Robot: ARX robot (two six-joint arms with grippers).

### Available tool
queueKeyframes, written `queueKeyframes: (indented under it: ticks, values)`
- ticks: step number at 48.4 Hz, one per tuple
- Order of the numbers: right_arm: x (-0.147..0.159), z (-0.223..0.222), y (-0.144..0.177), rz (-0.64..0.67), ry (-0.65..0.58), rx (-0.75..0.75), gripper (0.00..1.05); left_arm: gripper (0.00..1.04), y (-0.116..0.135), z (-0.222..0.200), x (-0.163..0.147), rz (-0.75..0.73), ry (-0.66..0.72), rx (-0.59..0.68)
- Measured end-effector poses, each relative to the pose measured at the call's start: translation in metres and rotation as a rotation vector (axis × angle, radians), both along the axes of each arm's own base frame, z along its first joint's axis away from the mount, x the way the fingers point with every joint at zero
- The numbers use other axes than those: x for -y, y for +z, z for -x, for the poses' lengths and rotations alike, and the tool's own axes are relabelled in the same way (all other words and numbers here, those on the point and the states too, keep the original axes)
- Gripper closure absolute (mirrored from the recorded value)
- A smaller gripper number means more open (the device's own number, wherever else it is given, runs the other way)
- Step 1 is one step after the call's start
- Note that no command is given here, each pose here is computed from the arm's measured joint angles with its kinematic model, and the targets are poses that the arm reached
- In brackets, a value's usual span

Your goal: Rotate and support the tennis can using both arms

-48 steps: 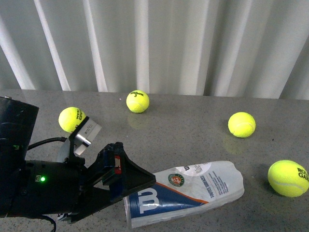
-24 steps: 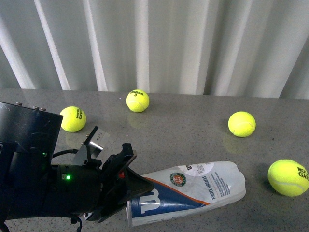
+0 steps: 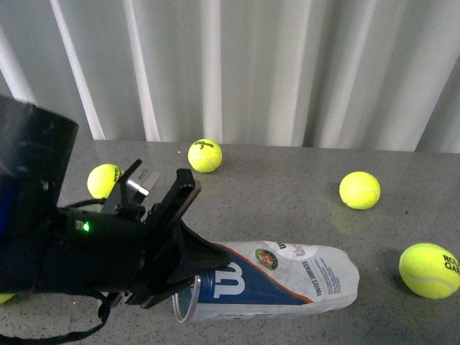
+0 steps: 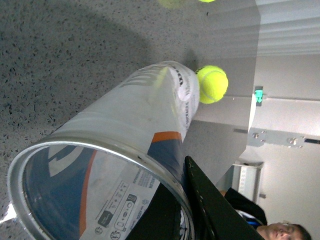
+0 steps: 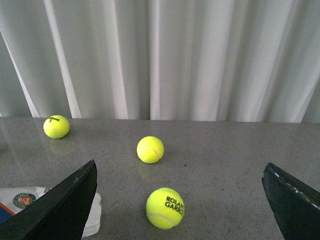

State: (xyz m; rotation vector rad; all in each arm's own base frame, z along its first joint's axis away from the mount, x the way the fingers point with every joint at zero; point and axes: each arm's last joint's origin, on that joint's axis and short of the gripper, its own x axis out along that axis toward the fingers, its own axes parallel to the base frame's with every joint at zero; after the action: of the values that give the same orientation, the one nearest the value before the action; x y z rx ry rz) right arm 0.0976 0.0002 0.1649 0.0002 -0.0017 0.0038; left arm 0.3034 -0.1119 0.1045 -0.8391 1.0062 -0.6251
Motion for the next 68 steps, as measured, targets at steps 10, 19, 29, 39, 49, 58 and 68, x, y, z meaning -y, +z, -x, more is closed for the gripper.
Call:
queueKeyframes:
  ticks: [10, 19, 29, 39, 49, 58, 68]
  values:
    - [0.000, 0.000, 0.000, 0.000, 0.000, 0.000, 0.07, 1.01, 0.085, -0.027, 0.001, -0.196, -0.092, 0.150]
    - [0.000, 0.000, 0.000, 0.000, 0.000, 0.000, 0.07, 1.01, 0.165, -0.061, 0.026, -0.633, -0.310, 0.291]
    - [0.000, 0.000, 0.000, 0.000, -0.001, 0.000, 0.07, 1.01, 0.193, -0.078, 0.061, -1.027, -0.601, 0.395]
    - [0.000, 0.000, 0.000, 0.000, 0.000, 0.000, 0.07, 1.01, 0.195, -0.075, 0.090, -1.153, -0.829, 0.466]
    - [0.000, 0.000, 0.000, 0.000, 0.000, 0.000, 0.07, 1.01, 0.170, -0.071, 0.098, -1.179, -0.915, 0.457]
    - [0.000, 0.000, 0.000, 0.000, 0.000, 0.000, 0.07, 1.01, 0.137, -0.068, 0.093, -1.175, -0.983, 0.398]
    - [0.000, 0.000, 0.000, 0.000, 0.000, 0.000, 0.07, 0.94, 0.136, -0.070, 0.092, -1.152, -0.964, 0.406]
